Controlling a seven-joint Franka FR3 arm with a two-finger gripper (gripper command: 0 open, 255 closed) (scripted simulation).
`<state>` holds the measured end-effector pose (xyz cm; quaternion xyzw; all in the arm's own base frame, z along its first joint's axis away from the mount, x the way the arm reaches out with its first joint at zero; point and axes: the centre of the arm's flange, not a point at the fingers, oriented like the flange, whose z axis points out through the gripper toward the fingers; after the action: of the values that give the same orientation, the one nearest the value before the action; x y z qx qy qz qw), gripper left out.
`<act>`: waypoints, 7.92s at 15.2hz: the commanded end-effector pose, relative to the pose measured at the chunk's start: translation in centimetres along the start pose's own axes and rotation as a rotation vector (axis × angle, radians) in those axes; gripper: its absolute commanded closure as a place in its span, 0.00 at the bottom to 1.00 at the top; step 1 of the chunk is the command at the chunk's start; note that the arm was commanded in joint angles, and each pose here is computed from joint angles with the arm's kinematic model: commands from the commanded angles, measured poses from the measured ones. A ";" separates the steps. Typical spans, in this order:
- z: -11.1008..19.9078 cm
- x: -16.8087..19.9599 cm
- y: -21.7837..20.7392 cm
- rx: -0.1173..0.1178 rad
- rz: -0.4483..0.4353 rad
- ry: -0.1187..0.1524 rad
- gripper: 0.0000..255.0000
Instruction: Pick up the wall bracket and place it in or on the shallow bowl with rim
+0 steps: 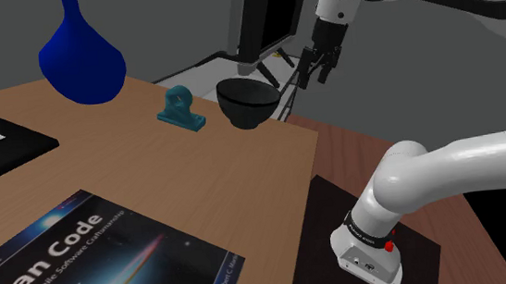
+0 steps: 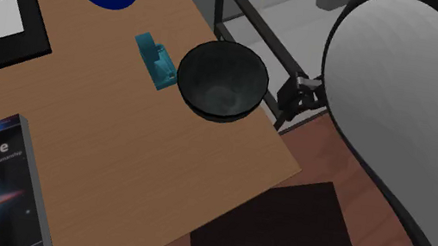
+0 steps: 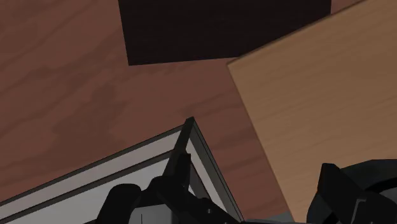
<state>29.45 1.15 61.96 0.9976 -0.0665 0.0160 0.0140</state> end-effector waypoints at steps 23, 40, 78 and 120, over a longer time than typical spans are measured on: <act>1.7 11.5 -25.4 0.049 -0.083 0.061 0.00; 5.7 13.1 -29.2 0.055 -0.094 0.069 0.00; -8.0 13.6 -28.8 0.055 -0.094 0.069 1.00; -4.2 4.7 -14.4 0.055 -0.094 0.069 1.00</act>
<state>35.92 14.88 65.93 0.9984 -0.0188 0.0515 -0.0105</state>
